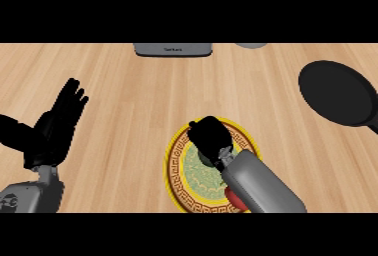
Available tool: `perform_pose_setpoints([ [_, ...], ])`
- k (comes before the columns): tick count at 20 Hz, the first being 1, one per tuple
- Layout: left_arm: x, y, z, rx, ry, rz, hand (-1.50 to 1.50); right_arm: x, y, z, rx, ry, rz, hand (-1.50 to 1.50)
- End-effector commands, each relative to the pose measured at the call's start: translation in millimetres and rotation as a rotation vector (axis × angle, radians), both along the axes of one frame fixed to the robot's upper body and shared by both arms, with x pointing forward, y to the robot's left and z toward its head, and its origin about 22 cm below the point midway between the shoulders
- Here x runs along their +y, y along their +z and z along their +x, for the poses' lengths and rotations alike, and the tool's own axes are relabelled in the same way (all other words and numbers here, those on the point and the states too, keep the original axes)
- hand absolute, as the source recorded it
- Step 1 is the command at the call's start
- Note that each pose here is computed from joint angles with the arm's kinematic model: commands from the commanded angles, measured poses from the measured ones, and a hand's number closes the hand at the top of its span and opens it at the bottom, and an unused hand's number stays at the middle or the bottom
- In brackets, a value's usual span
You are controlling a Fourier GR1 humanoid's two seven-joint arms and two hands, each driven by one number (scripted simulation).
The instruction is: Pick the squash from the plate and place it in the pan
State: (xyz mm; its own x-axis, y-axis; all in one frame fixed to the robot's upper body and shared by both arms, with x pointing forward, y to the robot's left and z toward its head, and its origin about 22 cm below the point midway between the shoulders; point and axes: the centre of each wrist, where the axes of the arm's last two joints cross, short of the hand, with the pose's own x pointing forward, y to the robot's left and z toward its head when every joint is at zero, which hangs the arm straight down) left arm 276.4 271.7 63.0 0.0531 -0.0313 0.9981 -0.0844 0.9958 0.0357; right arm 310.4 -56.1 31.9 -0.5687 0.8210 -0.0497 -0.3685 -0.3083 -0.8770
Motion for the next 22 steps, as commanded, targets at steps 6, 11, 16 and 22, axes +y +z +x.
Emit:
perform_pose_setpoints([
  [6, -11, -2, -2.8, -0.009, -0.008, 0.011, 0.0, 8, -9, 16, 0.0, 0.058, 0.073, 1.5],
  [11, 16, -12, 1.2, -0.025, 0.0, 0.013, 0.0, -2, -24, 9, -0.012, 0.046, 0.138, 1.5],
  [16, 5, -6, -9.1, 0.002, 0.037, -0.001, 0.0, -115, -31, -17, 0.012, -0.045, 0.206, 1.5],
  [22, 7, -6, -12.4, 0.0, 0.048, 0.0, 0.0, -216, 33, -38, -0.219, -0.025, 0.292, 1.5],
])
